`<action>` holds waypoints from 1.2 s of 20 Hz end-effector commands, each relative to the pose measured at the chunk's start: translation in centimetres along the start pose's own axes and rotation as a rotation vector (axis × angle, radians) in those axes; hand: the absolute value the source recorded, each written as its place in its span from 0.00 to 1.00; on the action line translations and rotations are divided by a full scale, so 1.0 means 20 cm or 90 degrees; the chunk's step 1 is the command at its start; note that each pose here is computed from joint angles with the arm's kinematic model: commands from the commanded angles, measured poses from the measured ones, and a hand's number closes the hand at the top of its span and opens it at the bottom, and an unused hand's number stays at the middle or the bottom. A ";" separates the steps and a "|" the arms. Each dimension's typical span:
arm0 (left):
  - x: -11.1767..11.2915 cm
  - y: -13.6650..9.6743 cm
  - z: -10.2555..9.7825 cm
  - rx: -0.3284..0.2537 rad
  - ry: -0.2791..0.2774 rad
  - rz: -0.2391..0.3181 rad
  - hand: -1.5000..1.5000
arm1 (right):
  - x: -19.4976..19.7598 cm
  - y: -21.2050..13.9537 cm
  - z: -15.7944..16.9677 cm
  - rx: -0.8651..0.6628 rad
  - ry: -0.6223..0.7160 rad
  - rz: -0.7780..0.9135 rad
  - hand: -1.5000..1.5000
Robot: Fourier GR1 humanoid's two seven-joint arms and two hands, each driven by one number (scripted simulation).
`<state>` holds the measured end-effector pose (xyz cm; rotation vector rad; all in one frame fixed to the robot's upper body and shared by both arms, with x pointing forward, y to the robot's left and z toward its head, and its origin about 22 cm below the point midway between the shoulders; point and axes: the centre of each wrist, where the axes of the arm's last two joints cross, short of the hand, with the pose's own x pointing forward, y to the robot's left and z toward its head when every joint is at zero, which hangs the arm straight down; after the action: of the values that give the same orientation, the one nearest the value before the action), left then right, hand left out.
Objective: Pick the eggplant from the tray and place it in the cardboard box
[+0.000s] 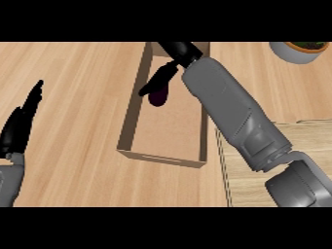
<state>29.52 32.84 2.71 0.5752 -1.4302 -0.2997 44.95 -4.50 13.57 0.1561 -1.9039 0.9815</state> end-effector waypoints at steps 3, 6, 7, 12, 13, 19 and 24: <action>-0.02 0.05 0.04 0.027 0.014 0.000 0.50 | -0.02 -0.03 0.01 -0.069 -0.025 -0.115 0.00; -0.08 0.07 0.03 0.035 0.017 -0.009 0.50 | -0.02 -0.20 0.04 -0.083 -0.027 -0.143 0.00; -0.04 0.01 0.06 0.023 0.010 0.003 0.50 | -0.02 -0.23 0.04 -0.080 -0.021 -0.154 0.00; -0.04 0.02 0.05 0.016 0.014 0.011 0.50 | -0.10 -0.58 0.24 -0.132 -0.004 -0.144 0.00; 0.01 0.03 0.03 0.021 0.002 0.003 0.50 | -0.11 -0.58 0.25 -0.133 0.002 -0.142 0.00; -0.01 0.06 0.02 0.023 -0.012 0.004 0.50 | -0.18 -0.91 0.55 -0.154 0.015 -0.118 0.00; 0.02 0.06 -0.01 0.022 -0.009 0.012 0.50 | -0.22 -1.02 0.71 -0.121 0.018 -0.091 0.00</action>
<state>29.04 33.42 3.11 0.5967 -1.4494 -0.2732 47.94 -25.57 17.91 0.1751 -1.9260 0.6625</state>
